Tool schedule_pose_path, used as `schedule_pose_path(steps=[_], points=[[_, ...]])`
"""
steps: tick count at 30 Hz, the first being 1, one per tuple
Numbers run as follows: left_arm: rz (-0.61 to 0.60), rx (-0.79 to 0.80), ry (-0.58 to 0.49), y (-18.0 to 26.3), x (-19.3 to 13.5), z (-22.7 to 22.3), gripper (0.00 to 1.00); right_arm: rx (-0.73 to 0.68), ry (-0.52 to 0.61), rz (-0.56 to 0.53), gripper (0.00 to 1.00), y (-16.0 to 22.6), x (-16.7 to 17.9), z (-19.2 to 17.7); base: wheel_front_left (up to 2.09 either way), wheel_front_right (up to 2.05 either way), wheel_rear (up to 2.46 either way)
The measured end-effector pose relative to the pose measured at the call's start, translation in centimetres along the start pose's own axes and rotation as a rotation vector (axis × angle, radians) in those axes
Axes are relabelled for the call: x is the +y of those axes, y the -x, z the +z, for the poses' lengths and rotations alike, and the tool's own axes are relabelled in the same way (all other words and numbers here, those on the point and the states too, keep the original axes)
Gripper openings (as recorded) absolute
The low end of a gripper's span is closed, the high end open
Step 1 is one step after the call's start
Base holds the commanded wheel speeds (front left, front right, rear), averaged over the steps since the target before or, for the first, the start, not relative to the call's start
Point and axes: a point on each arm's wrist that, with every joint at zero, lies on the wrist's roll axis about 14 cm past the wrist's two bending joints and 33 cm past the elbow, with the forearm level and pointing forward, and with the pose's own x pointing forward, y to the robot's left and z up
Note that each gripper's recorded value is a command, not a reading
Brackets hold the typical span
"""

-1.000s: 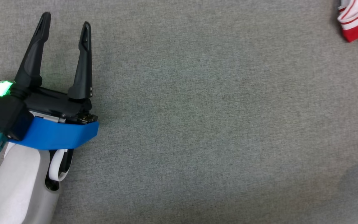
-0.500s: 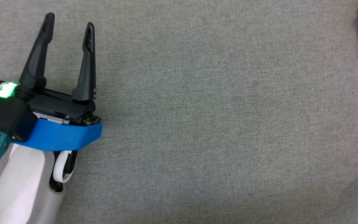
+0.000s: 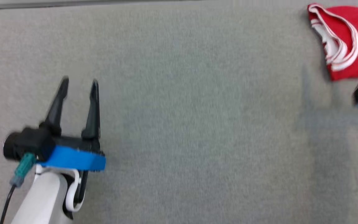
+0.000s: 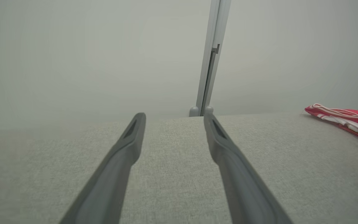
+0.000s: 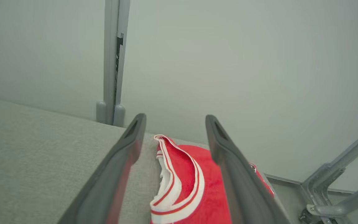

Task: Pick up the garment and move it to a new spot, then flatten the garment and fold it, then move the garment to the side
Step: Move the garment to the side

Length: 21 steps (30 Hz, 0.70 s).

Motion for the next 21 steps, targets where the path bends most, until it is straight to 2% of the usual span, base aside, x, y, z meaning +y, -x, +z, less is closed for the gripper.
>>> schedule_pose_path(steps=[2, 6, 12, 21], points=[[0.025, 0.000, 0.004, 1.2, 0.2, 0.4, 1.00, -0.009, -0.091, 0.006, 1.00, 1.7, 1.2, 0.4, 0.00, 0.00, 0.00], [0.071, 0.001, 0.010, 3.8, 0.6, 1.1, 1.00, -0.001, -0.186, 0.061, 1.00, 5.2, 4.5, 0.8, 0.00, 0.00, 0.00], [0.126, -0.010, 0.023, 7.6, 0.8, 1.9, 1.00, -0.009, -0.312, 0.076, 1.00, 10.4, 6.7, 1.4, 0.00, 0.00, 0.00], [0.171, -0.033, 0.030, 12.0, 0.4, 2.5, 1.00, -0.021, -0.403, -0.004, 1.00, 16.8, 5.7, 1.6, 0.00, 0.00, 0.00]])
